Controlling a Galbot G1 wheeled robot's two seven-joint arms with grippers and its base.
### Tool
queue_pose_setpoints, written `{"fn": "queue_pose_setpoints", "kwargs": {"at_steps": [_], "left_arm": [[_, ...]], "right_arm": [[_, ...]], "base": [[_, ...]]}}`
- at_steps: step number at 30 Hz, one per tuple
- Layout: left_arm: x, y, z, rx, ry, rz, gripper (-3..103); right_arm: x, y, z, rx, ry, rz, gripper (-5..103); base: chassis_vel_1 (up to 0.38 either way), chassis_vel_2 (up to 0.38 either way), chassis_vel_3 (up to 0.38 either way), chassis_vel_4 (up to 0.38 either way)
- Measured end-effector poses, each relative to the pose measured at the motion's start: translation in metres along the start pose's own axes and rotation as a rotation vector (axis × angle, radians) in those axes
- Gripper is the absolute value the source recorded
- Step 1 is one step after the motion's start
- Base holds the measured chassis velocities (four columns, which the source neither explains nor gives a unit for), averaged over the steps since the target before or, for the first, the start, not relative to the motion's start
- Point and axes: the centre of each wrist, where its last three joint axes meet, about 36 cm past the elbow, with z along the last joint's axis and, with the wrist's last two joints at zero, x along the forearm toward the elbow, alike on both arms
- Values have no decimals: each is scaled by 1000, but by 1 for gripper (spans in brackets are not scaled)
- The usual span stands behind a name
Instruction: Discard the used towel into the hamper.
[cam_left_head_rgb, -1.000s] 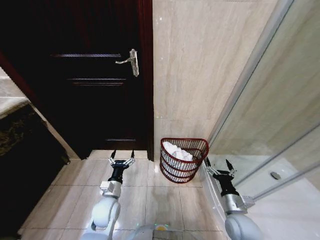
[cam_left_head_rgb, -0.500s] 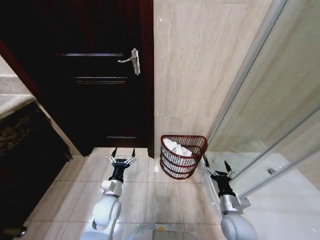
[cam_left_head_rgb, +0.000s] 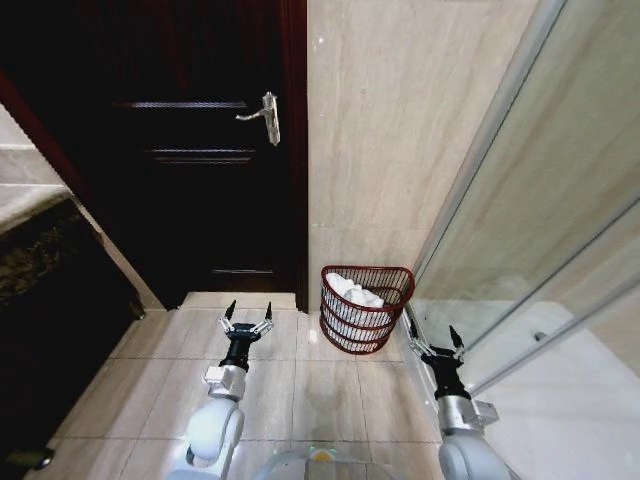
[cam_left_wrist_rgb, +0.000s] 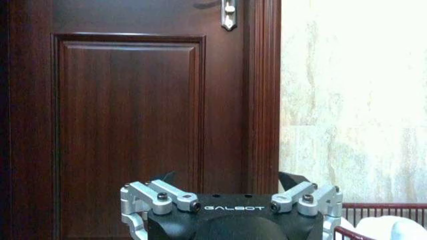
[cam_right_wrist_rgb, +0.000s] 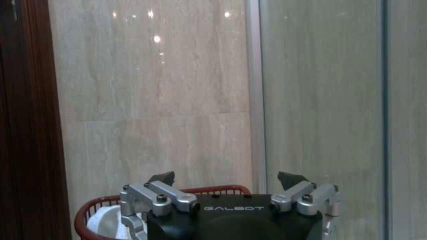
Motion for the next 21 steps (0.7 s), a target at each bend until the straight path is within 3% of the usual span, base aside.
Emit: {"fn": "queue_pose_setpoints", "kwargs": {"at_steps": [21], "left_arm": [[4, 4, 4, -6, -1, -6, 100]], "right_arm": [[2, 2, -1, 16, 3, -9, 100]], "base": [[0, 0, 0, 0]]}}
